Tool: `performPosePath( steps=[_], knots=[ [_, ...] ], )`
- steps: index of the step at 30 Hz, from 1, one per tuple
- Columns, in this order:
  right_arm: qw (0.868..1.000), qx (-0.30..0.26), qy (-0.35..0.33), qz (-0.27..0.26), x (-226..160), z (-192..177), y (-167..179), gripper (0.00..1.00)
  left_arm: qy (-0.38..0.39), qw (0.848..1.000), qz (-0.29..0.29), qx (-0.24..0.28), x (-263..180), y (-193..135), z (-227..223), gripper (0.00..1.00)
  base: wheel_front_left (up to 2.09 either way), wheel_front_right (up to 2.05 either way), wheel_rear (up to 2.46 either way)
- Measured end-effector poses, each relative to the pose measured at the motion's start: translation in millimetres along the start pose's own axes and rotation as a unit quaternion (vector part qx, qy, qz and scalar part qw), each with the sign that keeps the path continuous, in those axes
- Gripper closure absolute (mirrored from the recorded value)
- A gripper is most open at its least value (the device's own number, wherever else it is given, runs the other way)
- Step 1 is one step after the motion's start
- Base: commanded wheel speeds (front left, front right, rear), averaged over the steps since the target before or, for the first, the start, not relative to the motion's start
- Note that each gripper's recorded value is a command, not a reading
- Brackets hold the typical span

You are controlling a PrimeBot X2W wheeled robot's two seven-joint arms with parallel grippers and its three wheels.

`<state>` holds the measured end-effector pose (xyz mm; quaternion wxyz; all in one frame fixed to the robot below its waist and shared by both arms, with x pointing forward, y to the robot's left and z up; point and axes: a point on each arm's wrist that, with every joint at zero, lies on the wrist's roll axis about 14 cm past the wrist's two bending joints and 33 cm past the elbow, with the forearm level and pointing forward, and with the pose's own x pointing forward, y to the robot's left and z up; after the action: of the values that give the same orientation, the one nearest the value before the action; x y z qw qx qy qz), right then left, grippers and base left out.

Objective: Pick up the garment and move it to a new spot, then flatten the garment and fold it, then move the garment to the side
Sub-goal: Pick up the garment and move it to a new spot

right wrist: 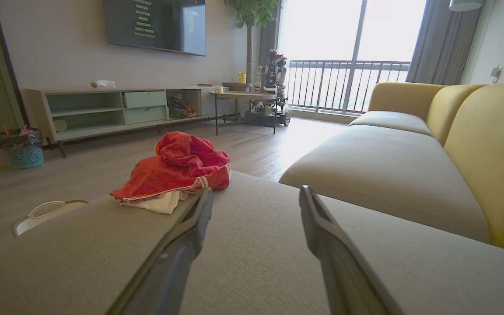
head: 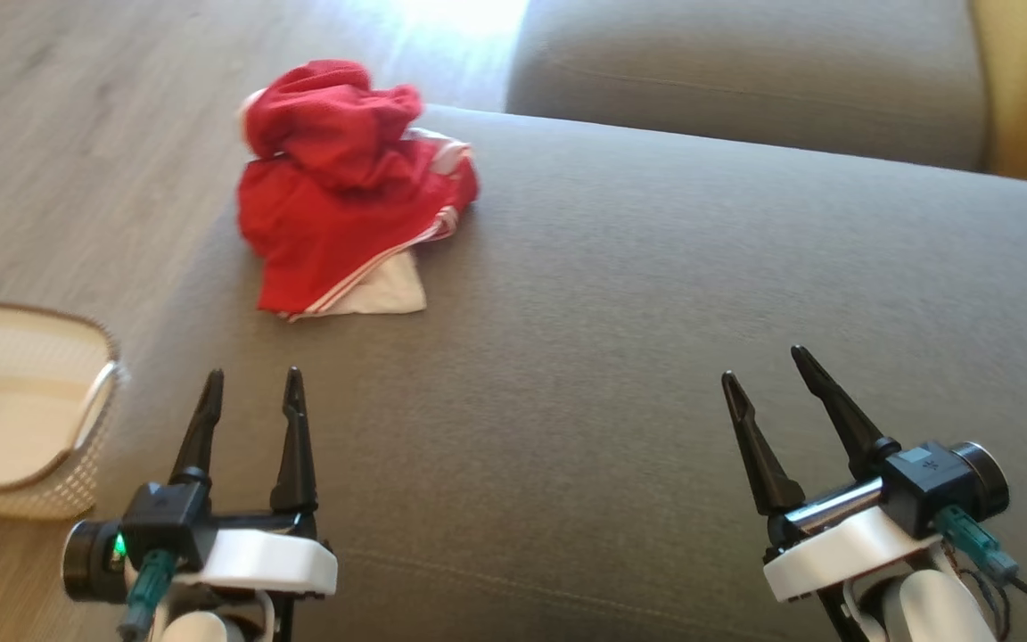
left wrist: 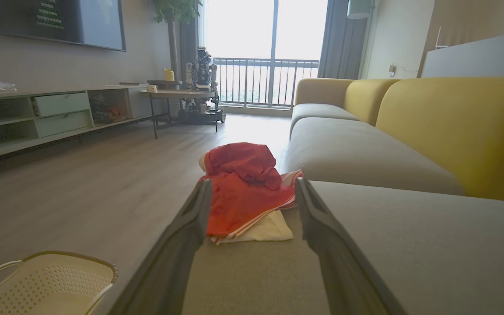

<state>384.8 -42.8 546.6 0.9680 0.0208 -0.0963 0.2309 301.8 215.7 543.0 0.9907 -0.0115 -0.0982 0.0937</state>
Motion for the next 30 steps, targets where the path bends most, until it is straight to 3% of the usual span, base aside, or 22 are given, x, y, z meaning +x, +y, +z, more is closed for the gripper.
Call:
performPosePath(
  steps=[6,15,25,30],
  knots=[
    [1.000,0.006,0.003,0.029,10.7,-4.4,17.7,0.00,0.000,0.999,0.035,0.007,-9.8,20.6,1.7,0.00,0.00,0.00,0.00],
    [0.999,0.007,0.020,0.042,19.2,-20.9,22.1,0.00,0.002,0.999,0.041,0.017,3.5,27.8,1.6,0.00,0.00,0.00,0.00],
    [0.999,-0.010,0.028,0.044,49.6,-45.4,10.5,0.00,-0.108,0.994,-0.008,0.006,116.0,19.4,60.9,0.00,0.00,0.00,0.00],
    [0.999,-0.017,0.029,0.039,60.4,-57.2,-3.6,0.00,-0.102,0.994,-0.025,-0.010,177.2,15.1,52.1,0.00,0.00,0.00,0.00]
  ],
)
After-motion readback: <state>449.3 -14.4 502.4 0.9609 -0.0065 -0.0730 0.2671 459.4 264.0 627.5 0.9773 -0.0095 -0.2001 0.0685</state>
